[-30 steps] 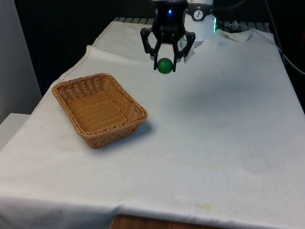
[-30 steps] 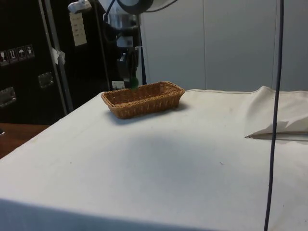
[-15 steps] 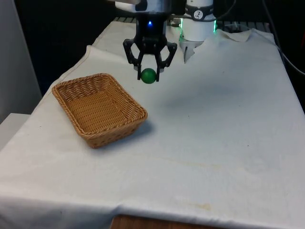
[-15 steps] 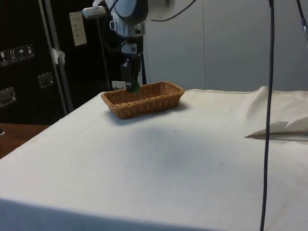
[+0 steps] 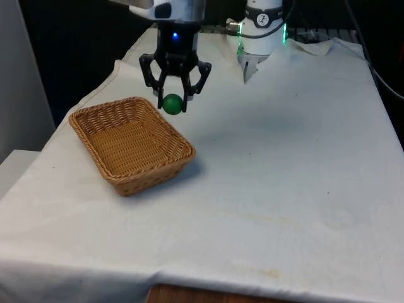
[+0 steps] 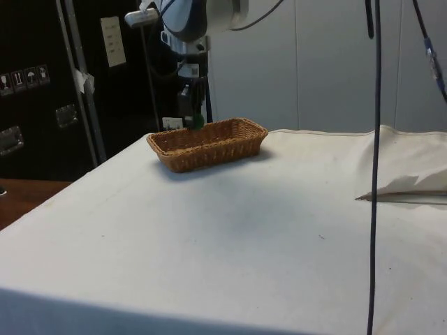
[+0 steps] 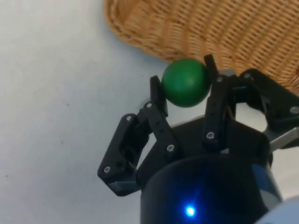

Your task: Pick up the ball and place it into the basket.

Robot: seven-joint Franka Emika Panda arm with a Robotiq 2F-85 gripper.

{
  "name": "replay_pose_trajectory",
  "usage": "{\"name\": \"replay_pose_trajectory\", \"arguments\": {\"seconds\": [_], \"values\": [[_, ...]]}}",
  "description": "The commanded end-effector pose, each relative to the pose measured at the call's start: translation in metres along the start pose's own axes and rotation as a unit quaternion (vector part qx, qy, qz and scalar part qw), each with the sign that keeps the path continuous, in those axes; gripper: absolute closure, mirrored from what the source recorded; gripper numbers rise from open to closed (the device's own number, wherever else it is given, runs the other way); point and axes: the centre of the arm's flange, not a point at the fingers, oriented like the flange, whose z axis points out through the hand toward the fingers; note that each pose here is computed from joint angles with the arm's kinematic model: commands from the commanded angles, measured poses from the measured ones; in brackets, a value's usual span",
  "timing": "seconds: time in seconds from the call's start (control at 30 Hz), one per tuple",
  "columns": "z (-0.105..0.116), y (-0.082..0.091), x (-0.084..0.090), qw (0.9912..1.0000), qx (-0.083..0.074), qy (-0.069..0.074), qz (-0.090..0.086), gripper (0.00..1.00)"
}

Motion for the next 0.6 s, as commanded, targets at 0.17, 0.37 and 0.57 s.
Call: {"name": "replay_pose_trajectory", "arguments": {"seconds": [0.17,0.37,0.57], "values": [[0.018,0.019,-0.003,0.99997,-0.005,0.005,0.002,0.99],[0.03,0.032,-0.007,0.99985,-0.01,0.012,0.005,0.99],[0.038,0.044,-0.009,0.9996,-0.02,0.019,0.007,0.99]]}}
